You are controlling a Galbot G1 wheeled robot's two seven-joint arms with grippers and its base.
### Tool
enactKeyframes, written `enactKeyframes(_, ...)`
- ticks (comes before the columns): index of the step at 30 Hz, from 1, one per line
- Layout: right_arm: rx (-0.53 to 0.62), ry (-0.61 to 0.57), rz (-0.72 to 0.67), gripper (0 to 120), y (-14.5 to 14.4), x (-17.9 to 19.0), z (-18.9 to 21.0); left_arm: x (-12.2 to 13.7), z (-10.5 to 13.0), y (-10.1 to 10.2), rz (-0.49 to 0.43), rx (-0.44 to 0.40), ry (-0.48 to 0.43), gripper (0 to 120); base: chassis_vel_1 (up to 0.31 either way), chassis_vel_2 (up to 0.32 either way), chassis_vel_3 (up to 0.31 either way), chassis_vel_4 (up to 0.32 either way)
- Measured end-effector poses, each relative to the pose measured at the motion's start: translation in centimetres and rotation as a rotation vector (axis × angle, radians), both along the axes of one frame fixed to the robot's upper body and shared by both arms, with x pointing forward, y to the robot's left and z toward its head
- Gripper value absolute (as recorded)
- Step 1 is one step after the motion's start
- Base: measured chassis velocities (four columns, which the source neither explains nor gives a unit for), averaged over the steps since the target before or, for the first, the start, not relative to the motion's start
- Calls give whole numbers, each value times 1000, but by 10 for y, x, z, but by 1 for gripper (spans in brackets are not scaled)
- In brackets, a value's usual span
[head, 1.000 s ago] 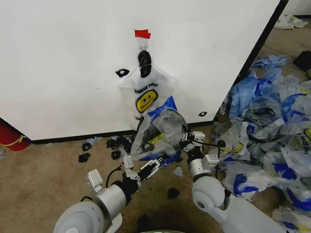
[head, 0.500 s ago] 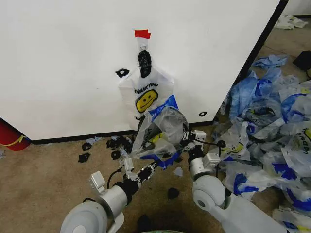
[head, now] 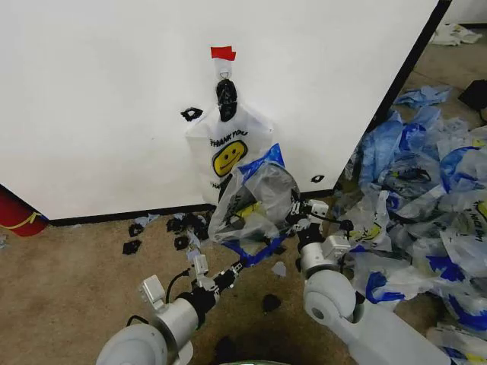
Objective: Pick up the garbage bag from the wall and place it over the trash bin.
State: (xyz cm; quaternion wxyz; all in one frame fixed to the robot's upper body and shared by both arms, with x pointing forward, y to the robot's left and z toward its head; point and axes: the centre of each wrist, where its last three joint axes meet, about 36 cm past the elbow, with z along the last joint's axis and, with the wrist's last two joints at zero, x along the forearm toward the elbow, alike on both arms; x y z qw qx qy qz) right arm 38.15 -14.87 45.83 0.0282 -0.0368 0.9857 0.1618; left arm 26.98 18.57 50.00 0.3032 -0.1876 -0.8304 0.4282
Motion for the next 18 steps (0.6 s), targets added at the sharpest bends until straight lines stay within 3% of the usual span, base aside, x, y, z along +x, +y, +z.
enactKeyframes(13,60,14,6,1,1,-8,17,1,-31,-8,18,33,3,0,0,0,0,0)
enactKeyframes(18,77,24,25,1,3,-16,21,11,-57,-11,42,66,3,0,0,0,0,0)
